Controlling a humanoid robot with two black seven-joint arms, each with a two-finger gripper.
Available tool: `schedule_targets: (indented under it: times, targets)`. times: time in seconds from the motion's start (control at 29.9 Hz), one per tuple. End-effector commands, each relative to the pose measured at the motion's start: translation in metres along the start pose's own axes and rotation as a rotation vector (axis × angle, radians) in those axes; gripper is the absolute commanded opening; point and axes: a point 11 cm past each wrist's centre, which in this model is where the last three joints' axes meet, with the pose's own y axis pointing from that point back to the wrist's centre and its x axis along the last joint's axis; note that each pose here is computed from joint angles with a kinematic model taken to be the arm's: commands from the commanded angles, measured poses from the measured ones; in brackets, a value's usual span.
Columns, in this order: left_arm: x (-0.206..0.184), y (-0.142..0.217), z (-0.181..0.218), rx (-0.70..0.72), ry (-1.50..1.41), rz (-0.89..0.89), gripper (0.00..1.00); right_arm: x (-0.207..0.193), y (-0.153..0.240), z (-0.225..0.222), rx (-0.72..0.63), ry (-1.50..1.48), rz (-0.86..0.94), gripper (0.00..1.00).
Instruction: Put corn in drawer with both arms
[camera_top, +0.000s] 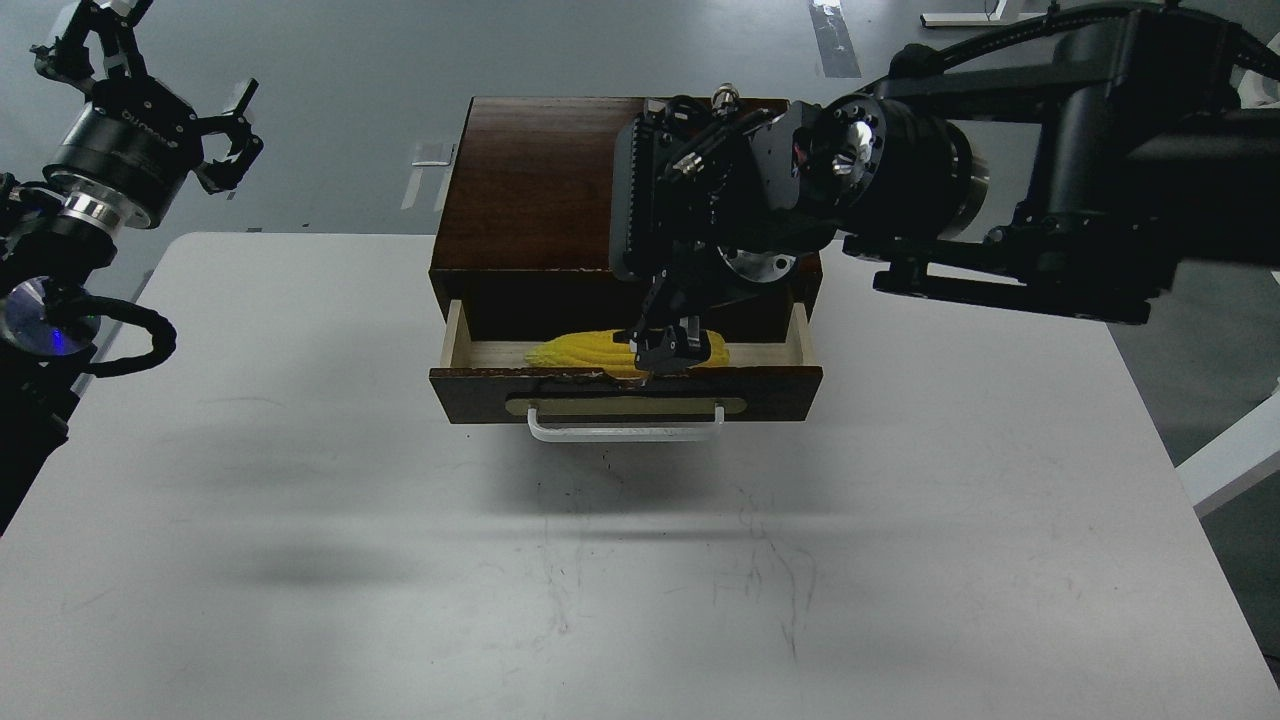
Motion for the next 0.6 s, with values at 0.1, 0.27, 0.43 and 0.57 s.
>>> schedule_targets:
  times: [0.1, 0.27, 0.43, 0.57]
  targets:
    - [0.0, 0.0, 0.001, -0.008, 0.003, 0.002, 0.98, 0.056, 0.038, 0.029, 0.024, -0.265, 0.245, 1.0]
    - [0.0, -0.001, 0.001, -0.014, 0.012, 0.003, 0.98, 0.057, 0.094, 0.078, -0.015, -0.508, 0.425, 1.0]
    - [-0.001, -0.002, 0.003, -0.02, 0.013, 0.001, 0.98, 0.017, 0.137, 0.12, -0.043, -0.794, 0.56, 1.0]
    - [-0.002, -0.004, 0.001, -0.024, 0.019, 0.003, 0.98, -0.023, 0.16, 0.142, 0.001, -1.095, 0.691, 1.0]
